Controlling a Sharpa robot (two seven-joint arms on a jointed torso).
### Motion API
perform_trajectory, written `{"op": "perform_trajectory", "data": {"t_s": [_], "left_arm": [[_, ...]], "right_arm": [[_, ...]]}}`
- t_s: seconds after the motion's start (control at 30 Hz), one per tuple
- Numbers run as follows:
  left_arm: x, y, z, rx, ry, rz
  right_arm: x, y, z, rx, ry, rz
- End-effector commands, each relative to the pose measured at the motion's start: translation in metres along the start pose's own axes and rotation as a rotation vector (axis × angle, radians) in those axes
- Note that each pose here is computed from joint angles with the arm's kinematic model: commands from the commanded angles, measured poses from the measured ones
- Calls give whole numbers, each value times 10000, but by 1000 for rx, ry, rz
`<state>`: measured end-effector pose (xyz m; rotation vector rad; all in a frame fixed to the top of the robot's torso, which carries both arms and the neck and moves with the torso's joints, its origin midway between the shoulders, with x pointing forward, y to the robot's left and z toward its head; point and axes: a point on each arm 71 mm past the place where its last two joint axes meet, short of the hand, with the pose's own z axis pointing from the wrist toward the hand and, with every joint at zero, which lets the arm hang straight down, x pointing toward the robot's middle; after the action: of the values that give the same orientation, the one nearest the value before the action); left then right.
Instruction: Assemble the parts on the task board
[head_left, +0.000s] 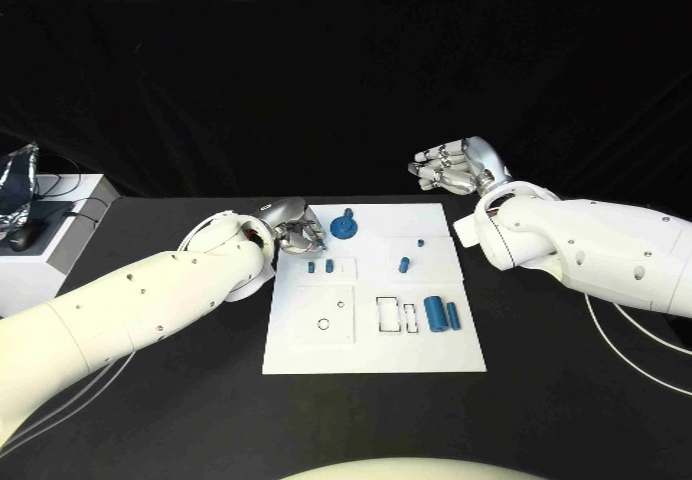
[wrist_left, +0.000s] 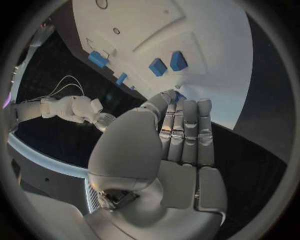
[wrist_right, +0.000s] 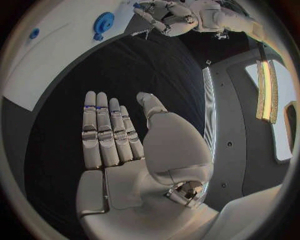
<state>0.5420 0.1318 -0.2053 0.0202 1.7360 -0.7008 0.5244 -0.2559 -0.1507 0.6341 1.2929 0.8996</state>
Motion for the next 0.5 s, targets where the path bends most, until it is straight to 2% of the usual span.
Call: {"op": "perform_trajectory", "data": {"t_s": [0.03, 0.5], "left_arm": [[24, -10, 22, -4, 9, 6], [94, -17, 90, -22, 30, 20]], "right_arm": [[18, 23, -1, -20, 12, 4], [28, 28, -1, -20, 14, 4]]}}
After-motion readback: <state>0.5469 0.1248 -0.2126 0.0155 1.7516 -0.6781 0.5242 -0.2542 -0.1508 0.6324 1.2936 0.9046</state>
